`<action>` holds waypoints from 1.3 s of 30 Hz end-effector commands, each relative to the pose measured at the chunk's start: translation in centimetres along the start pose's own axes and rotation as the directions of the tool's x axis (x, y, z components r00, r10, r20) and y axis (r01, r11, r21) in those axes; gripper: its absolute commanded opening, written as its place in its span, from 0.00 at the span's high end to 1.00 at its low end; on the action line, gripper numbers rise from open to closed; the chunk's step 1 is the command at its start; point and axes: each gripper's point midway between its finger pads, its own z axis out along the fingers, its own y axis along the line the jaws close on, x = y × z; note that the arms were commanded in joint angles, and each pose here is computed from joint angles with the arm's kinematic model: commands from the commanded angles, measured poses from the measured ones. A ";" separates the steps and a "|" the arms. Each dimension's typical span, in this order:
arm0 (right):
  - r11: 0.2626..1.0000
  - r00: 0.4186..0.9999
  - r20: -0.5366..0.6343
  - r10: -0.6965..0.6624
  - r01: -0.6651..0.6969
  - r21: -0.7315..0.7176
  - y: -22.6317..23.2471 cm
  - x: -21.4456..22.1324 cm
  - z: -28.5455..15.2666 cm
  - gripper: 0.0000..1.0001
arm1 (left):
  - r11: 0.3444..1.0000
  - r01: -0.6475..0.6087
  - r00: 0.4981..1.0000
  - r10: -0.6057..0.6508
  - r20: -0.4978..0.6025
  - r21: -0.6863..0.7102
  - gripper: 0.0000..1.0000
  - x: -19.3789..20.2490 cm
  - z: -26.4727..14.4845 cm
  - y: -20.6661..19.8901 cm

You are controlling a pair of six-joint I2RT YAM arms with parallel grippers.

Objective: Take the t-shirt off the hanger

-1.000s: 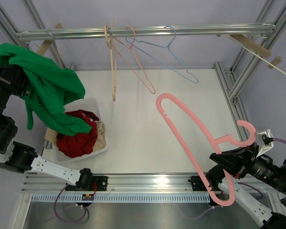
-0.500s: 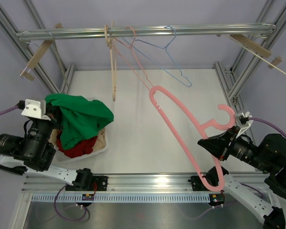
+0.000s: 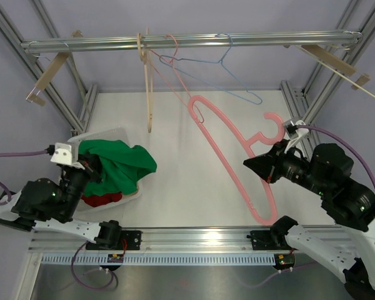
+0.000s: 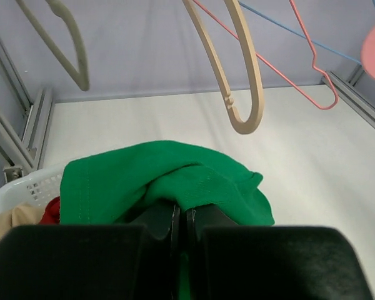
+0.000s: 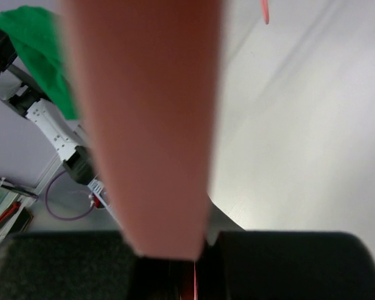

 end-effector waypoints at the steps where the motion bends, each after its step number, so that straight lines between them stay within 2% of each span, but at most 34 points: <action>1: 0.998 0.990 0.129 -0.062 0.060 0.023 0.0 -3.9 1.2 1.00 | 0.994 0.054 0.999 -0.054 0.008 -0.098 1.00 2.3 0.0 1.0; 3: 0.997 0.991 0.119 -0.066 0.061 0.043 -0.4 -4.2 2.2 1.00 | 0.994 0.024 1.000 -0.023 0.003 -0.108 1.00 3.6 0.0 0.6; 5: 0.997 0.992 0.108 -0.068 0.064 0.046 -0.5 -4.3 2.7 1.00 | 0.993 0.049 0.999 -0.050 0.001 -0.110 1.00 4.4 0.0 0.8; 7: 0.997 0.991 0.117 -0.069 0.063 0.054 -0.5 -4.5 2.6 1.00 | 0.993 -0.015 1.000 0.013 -0.022 -0.115 1.00 4.9 -0.1 -0.1; 12: 0.995 0.984 0.162 -0.071 0.057 0.086 -0.8 -5.2 1.2 1.00 | 0.989 -0.071 0.997 0.071 -0.004 -0.129 1.00 4.3 0.4 -2.6; 13: 0.994 0.983 0.167 -0.070 0.054 0.094 -0.9 -5.2 1.1 1.00 | 0.979 -0.092 0.996 0.092 -0.007 -0.182 1.00 4.5 0.7 -2.1; 14: 0.993 0.984 0.165 -0.072 0.056 0.102 -1.1 -5.1 1.0 1.00 | 0.978 -0.153 0.988 0.149 -0.037 -0.144 1.00 5.1 1.5 -4.2; 15: 0.992 0.984 0.162 -0.073 0.056 0.110 -1.3 -4.9 1.0 1.00 | 0.968 -0.188 0.982 0.179 -0.066 -0.169 1.00 5.7 2.4 -4.4; 16: 0.989 0.983 0.166 -0.076 0.054 0.135 -1.8 -5.0 1.0 1.00 | 0.934 -0.196 0.979 0.168 -0.119 -0.297 1.00 6.5 3.7 -2.0; 17: 0.986 0.984 0.158 -0.078 0.053 0.157 -2.3 -4.7 0.9 1.00 | 0.959 -0.174 0.975 0.135 -0.179 -0.224 1.00 7.5 4.8 -3.3; 20: 0.979 0.984 0.149 -0.094 0.064 0.193 -3.1 -4.1 0.3 1.00 | 0.944 -0.078 0.987 0.028 -0.158 -0.320 1.00 7.1 6.3 -0.7; 21: 0.977 0.983 0.154 -0.096 0.064 0.204 -3.2 -4.2 0.1 1.00 | 0.915 -0.039 0.991 -0.015 -0.129 -0.401 1.00 5.9 5.8 1.6; 27: 0.973 0.979 0.176 -0.102 0.061 0.221 -3.6 -4.1 -0.5 1.00 | 0.806 0.048 0.995 -0.091 -0.044 -0.590 1.00 2.9 3.4 7.2; 28: 0.972 0.979 0.180 -0.099 0.057 0.226 -3.7 -4.2 -0.5 1.00 | 0.762 0.047 0.994 -0.098 -0.043 -0.646 1.00 2.9 3.2 8.7; 29: 0.972 0.978 0.188 -0.093 0.049 0.228 -3.7 -4.4 -0.5 1.00 | 0.780 0.052 0.991 -0.119 -0.067 -0.623 1.00 3.4 3.9 8.5; 32: 0.973 0.971 0.222 -0.084 0.032 0.229 -3.6 -5.0 -0.9 1.00 | 0.753 0.109 0.965 -0.236 -0.112 -0.648 1.00 5.6 5.5 10.8; 33: 0.970 0.969 0.234 -0.085 0.027 0.241 -3.8 -5.2 -1.2 1.00 | 0.737 0.143 0.959 -0.268 -0.091 -0.661 1.00 5.9 5.7 11.5; 34: 0.969 0.966 0.242 -0.088 0.027 0.244 -3.8 -5.3 -1.5 1.00 | 0.694 0.165 0.956 -0.288 -0.060 -0.701 1.00 6.1 5.4 12.7; 37: 0.967 0.962 0.257 -0.095 0.027 0.254 -3.9 -5.5 -2.0 1.00 | 0.619 0.180 0.947 -0.318 -0.035 -0.765 1.00 7.1 5.0 14.6; 39: 0.963 0.960 0.262 -0.102 0.029 0.268 -4.1 -5.6 -2.0 1.00 | 0.556 0.192 0.935 -0.355 -0.023 -0.809 1.00 9.1 4.5 16.2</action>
